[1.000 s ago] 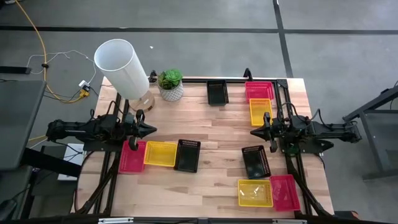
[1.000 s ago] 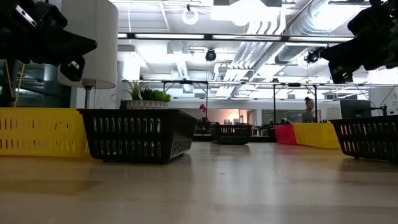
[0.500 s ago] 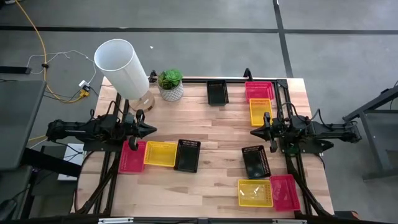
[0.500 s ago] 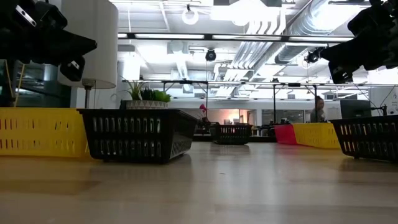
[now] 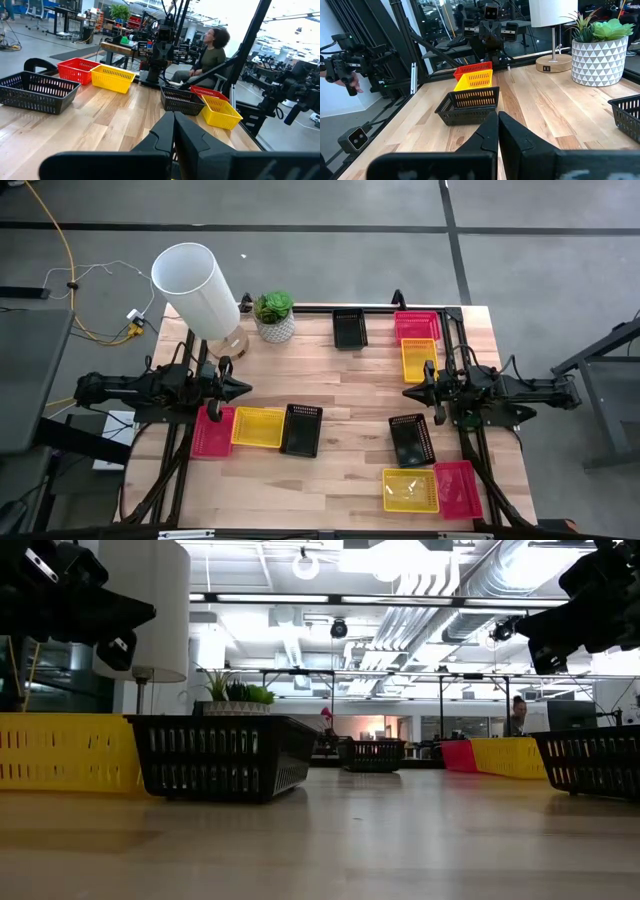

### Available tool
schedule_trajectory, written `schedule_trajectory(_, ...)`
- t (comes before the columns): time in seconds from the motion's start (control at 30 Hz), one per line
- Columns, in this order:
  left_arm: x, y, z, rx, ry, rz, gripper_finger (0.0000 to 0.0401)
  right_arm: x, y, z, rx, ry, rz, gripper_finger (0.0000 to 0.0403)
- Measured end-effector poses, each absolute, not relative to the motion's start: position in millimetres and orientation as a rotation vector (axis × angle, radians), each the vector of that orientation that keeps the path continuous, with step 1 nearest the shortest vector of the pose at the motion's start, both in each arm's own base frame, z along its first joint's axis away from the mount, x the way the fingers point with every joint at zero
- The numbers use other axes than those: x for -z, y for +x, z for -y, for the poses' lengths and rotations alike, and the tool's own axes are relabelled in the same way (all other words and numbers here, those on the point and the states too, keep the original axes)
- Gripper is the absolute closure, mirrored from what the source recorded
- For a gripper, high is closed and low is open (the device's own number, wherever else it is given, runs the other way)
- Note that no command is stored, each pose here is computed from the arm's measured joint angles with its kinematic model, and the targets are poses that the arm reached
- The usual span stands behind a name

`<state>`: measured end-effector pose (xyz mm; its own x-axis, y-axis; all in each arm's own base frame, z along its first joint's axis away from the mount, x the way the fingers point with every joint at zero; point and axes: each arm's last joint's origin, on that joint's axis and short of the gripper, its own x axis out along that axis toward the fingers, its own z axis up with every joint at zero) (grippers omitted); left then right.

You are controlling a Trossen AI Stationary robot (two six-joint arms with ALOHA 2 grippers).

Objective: Stack baskets by color

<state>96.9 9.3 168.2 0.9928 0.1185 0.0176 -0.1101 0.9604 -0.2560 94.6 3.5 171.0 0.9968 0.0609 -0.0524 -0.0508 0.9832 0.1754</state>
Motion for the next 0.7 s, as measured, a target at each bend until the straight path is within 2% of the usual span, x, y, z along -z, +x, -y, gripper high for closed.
schedule_trajectory(0.23, -168.8, 96.9, -9.3, -0.115, -0.265, 0.04, 0.04, -170.9, 94.7, -3.5, -0.056, 0.175, -0.058, 0.0402)
schedule_trajectory(0.3, -170.6, 96.8, -9.3, -0.114, -0.328, 0.062, 0.04, -171.0, 94.6, -3.5, -0.056, 0.175, -0.058, 0.0402)
schedule_trajectory(0.43, -186.2, 95.9, -13.0, -0.196, -0.465, 0.259, 0.0401, -171.0, 94.6, -3.5, -0.056, 0.175, -0.058, 0.0402)
schedule_trajectory(0.53, -199.5, 96.6, -13.6, -0.196, -0.466, 0.363, 0.0401, -171.0, 94.6, -3.6, -0.056, 0.175, -0.058, 0.0402)
schedule_trajectory(0.7, -222.7, 113.0, -15.8, -0.246, -0.495, 0.274, 0.0401, -170.9, 94.7, -3.5, -0.056, 0.175, -0.058, 0.0402)
